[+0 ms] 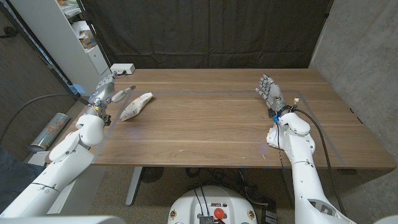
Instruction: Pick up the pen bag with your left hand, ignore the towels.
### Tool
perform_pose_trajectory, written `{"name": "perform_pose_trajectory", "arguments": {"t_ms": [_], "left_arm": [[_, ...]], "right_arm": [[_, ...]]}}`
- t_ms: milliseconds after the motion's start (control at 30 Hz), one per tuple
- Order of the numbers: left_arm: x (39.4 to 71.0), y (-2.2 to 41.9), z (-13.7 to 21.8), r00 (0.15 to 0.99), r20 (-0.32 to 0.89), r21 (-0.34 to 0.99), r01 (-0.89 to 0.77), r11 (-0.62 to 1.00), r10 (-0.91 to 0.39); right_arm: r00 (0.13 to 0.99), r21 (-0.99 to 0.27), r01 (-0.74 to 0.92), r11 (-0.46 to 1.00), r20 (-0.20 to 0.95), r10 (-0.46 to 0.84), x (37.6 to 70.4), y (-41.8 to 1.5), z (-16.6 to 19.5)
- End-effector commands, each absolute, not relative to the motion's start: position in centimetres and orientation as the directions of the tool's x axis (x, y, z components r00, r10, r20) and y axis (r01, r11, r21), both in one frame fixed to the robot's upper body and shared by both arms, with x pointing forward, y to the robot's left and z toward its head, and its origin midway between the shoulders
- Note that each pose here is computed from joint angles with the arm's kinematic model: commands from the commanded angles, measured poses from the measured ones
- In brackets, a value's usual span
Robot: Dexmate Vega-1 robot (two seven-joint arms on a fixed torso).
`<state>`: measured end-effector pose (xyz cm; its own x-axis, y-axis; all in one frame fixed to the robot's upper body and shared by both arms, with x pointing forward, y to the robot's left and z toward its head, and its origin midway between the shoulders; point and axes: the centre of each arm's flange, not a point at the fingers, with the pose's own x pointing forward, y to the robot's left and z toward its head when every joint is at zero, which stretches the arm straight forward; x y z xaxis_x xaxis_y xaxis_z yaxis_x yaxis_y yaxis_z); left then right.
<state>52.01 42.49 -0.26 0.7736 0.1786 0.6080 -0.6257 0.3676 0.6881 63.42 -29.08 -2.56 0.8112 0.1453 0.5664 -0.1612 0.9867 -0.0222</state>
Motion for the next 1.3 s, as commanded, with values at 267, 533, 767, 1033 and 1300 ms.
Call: {"name": "perform_pose_trajectory", "arguments": {"t_ms": [267, 533, 767, 1033, 1300], "left_arm": [[52.9, 42.6, -0.2, 0.808, 0.539, 0.731, -0.589, 0.345, 0.237], [53.3, 41.8, 0.1, 0.808, 0.535, 0.75, -0.589, 0.3, 0.249], [53.3, 41.3, 0.4, 0.801, 0.535, 0.76, -0.595, 0.261, 0.268], [53.2, 40.8, 0.6, 0.798, 0.533, 0.768, -0.595, 0.235, 0.281], [53.6, 40.3, 0.7, 0.8, 0.522, 0.785, -0.586, 0.199, 0.296]], "right_arm": [[0.819, -0.031, -0.171, 0.985, 0.551, 0.16, 63.8, -28.8, -2.8], [0.82, -0.027, -0.166, 0.986, 0.552, 0.153, 63.7, -29.3, -3.1], [0.818, -0.025, -0.165, 0.986, 0.555, 0.151, 63.6, -29.6, -3.1], [0.815, -0.023, -0.168, 0.986, 0.559, 0.152, 63.6, -29.9, -3.1], [0.814, -0.022, -0.166, 0.986, 0.562, 0.149, 63.4, -30.3, -3.2]]}}
